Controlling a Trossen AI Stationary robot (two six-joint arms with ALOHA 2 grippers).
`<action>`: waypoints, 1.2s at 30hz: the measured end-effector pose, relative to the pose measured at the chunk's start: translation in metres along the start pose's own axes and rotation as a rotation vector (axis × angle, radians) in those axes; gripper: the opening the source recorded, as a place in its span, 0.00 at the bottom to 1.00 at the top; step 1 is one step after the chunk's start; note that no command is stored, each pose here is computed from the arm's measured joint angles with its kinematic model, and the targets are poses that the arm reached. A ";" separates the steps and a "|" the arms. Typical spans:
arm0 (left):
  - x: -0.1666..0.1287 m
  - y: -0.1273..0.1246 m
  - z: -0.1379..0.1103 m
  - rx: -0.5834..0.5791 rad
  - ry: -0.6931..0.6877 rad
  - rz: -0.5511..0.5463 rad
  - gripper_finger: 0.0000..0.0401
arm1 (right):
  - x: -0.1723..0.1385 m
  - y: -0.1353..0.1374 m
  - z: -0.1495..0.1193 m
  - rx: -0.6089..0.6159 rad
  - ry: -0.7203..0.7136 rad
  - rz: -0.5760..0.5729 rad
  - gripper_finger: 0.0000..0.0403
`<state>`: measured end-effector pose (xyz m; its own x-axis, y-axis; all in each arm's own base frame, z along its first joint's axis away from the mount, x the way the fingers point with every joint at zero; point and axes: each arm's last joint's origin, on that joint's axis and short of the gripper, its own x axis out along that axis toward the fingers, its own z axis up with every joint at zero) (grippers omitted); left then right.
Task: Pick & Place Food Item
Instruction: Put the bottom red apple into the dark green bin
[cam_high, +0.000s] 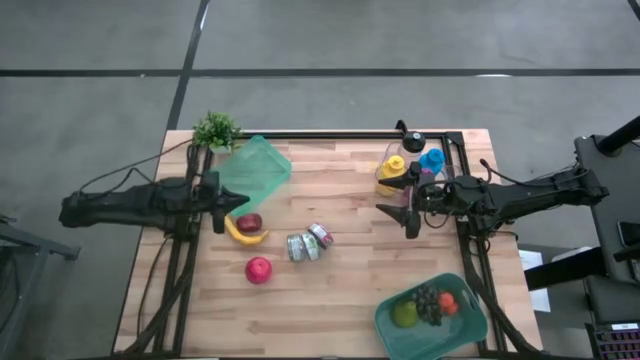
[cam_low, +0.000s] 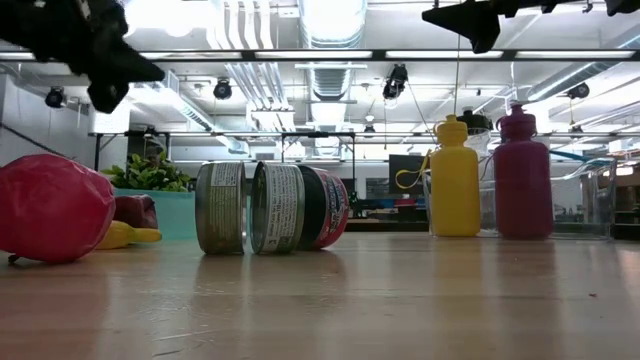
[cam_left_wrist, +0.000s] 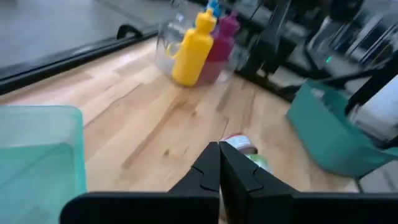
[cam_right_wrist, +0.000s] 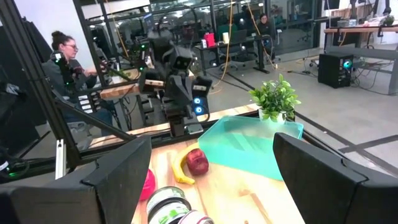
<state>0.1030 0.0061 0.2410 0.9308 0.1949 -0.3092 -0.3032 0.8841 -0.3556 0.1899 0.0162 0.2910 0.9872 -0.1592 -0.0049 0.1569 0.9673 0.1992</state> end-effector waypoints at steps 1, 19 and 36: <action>0.002 -0.003 0.006 0.006 0.030 0.014 0.00 | 0.000 0.000 0.000 0.000 0.000 0.000 0.83; 0.055 -0.042 0.049 0.056 0.640 0.094 0.00 | 0.000 0.000 0.000 0.000 0.000 0.000 0.83; 0.050 -0.045 0.043 -0.207 0.792 0.083 0.09 | 0.000 0.000 0.000 0.000 0.000 0.000 0.83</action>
<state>0.1719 -0.0056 0.2789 0.5074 -0.1696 -0.8449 -0.4688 0.7684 -0.4357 0.1898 0.0162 0.2911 0.9872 -0.1592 -0.0046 0.1569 0.9673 0.1993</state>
